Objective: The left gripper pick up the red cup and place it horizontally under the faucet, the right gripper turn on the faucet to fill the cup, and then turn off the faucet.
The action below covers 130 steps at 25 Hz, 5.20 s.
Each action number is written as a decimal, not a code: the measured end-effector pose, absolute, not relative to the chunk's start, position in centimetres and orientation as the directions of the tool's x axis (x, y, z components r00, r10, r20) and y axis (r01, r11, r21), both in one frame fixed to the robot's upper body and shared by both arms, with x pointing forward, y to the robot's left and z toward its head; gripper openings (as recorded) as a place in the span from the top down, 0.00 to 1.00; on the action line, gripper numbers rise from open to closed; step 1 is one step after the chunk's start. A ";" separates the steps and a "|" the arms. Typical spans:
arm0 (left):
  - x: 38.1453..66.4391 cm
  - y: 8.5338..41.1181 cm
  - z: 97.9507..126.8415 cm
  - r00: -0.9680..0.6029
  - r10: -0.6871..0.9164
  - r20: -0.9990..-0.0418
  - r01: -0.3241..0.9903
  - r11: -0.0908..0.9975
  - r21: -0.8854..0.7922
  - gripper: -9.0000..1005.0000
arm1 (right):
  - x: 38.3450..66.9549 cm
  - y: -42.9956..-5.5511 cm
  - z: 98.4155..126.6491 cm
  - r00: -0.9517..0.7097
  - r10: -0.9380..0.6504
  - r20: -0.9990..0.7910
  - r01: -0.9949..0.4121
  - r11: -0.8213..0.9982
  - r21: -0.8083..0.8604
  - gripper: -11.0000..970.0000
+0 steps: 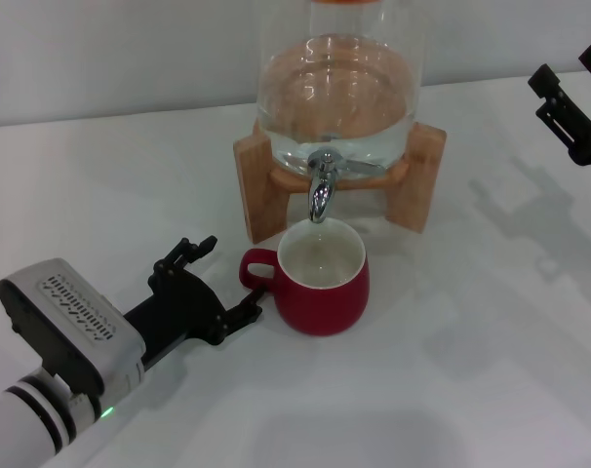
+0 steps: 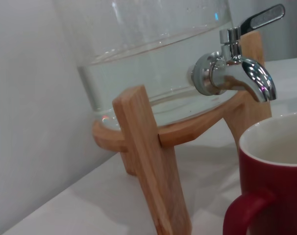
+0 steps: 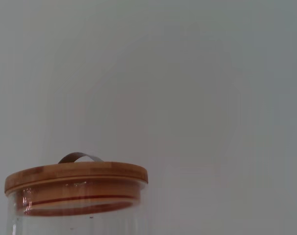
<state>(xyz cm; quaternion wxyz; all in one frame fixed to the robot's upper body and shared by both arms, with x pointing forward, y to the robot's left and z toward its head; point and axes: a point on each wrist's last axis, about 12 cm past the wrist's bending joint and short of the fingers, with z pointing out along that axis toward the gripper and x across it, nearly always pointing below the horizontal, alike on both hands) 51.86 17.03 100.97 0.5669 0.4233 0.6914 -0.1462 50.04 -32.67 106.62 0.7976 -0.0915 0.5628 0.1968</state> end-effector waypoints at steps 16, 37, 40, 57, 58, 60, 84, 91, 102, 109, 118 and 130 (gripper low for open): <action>51.8 17.2 100.9 -0.008 0.421 -0.907 0.747 0.606 0.275 0.13 | 50.1 -32.7 106.6 0.287 0.210 -0.935 -0.416 0.906 0.075 0.20; 51.3 17.5 100.5 -0.026 0.420 -0.907 0.742 0.616 0.264 0.13 | 50.1 -32.7 106.6 0.285 0.209 -0.935 -0.415 0.906 0.076 0.20; 51.2 17.7 100.3 -0.032 0.422 -0.906 0.741 0.619 0.262 0.13 | 50.1 -32.7 106.6 0.285 0.209 -0.935 -0.416 0.906 0.076 0.20; 51.4 18.2 100.5 -0.040 0.412 -0.910 0.722 0.641 0.259 0.13 | 50.2 -32.6 106.6 0.279 0.205 -0.938 -0.419 0.905 0.073 0.20; 51.4 18.2 100.5 -0.040 0.412 -0.910 0.722 0.642 0.259 0.13 | 50.2 -32.6 106.6 0.279 0.205 -0.938 -0.419 0.905 0.073 0.20; 51.4 18.2 100.5 -0.040 0.412 -0.910 0.721 0.642 0.259 0.13 | 50.2 -32.6 106.6 0.280 0.205 -0.938 -0.419 0.905 0.073 0.20; 51.7 18.9 100.4 -0.057 0.414 -0.908 0.702 0.663 0.259 0.13 | 50.7 -32.4 106.7 0.280 0.203 -0.938 -0.420 0.905 0.070 0.20; 51.9 19.2 100.5 -0.059 0.412 -0.909 0.692 0.673 0.260 0.13 | 50.8 -32.4 106.8 0.280 0.202 -0.939 -0.420 0.905 0.070 0.20; 53.1 19.6 101.9 -0.003 0.411 -0.912 0.668 0.680 0.304 0.13 | 50.9 -32.5 106.7 0.275 0.199 -0.940 -0.414 0.908 0.071 0.20; 53.8 20.7 102.9 0.020 0.375 -0.927 0.625 0.719 0.305 0.14 | 50.9 -32.6 106.8 0.278 0.199 -0.940 -0.408 0.910 0.072 0.20; 53.8 23.8 104.4 0.071 0.247 -0.966 0.511 0.823 0.248 0.14 | 51.6 -32.3 107.1 0.287 0.201 -0.937 -0.415 0.907 0.068 0.20; 51.7 29.1 105.3 0.149 -0.002 -0.989 0.257 0.966 0.036 0.14 | 51.3 -32.4 107.3 0.302 0.205 -0.931 -0.420 0.905 0.063 0.20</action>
